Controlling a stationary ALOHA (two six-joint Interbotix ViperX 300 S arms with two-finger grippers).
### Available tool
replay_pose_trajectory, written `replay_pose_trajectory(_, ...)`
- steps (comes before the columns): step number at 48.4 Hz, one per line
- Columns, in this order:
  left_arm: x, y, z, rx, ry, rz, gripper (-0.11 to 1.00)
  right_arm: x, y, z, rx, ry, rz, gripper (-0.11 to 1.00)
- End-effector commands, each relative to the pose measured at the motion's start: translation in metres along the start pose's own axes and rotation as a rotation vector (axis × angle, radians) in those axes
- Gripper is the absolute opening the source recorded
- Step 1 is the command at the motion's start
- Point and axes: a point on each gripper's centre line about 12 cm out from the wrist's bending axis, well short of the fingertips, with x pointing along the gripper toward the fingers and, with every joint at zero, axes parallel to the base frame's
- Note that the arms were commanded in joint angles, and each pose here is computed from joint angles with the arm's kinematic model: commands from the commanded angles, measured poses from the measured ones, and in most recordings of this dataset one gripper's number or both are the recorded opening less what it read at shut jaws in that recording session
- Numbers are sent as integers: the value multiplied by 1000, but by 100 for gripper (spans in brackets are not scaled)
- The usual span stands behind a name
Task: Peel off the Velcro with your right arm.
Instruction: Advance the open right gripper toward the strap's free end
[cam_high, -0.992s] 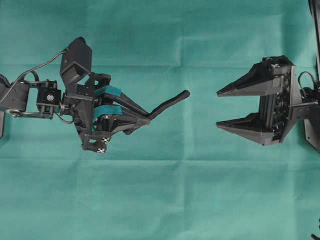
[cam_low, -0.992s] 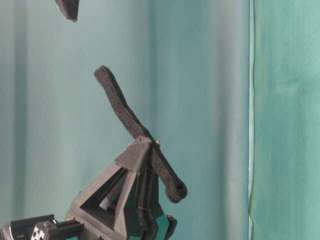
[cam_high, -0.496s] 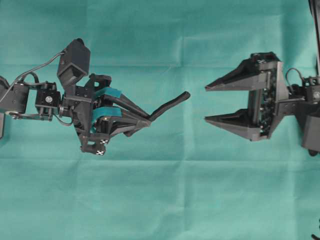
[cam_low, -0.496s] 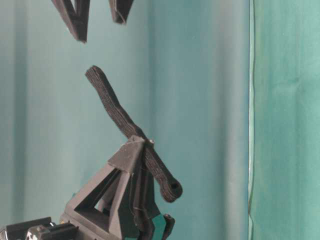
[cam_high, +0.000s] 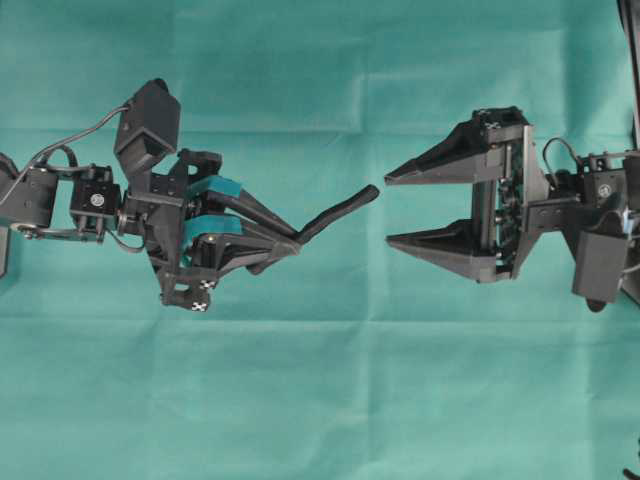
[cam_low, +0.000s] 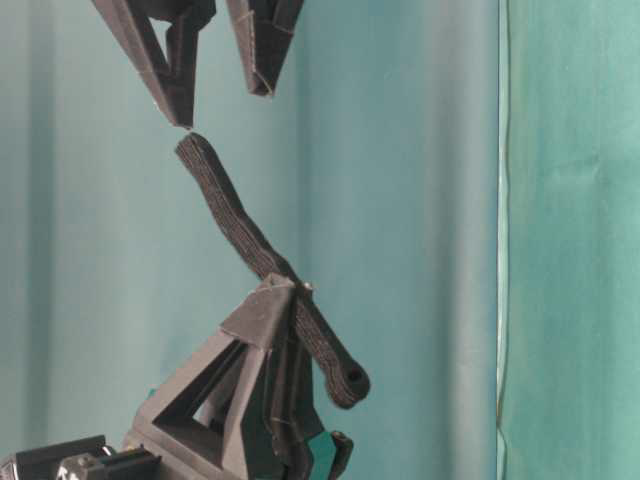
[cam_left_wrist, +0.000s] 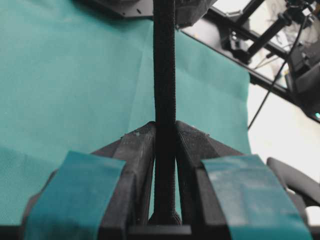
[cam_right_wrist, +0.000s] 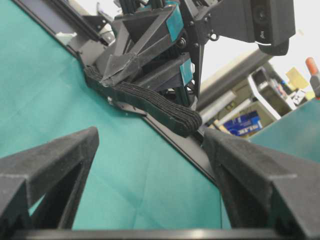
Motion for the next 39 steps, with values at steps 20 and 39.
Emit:
replay_pose_trajectory(20, -4, -7, 11, 0, -45, -27, 10, 9, -4, 4, 5, -39, -20, 62)
replay_pose_trajectory(39, -4, -4, 13, -1, -50, -18, 10, 13, -2, 1, 7, -33, -13, 62)
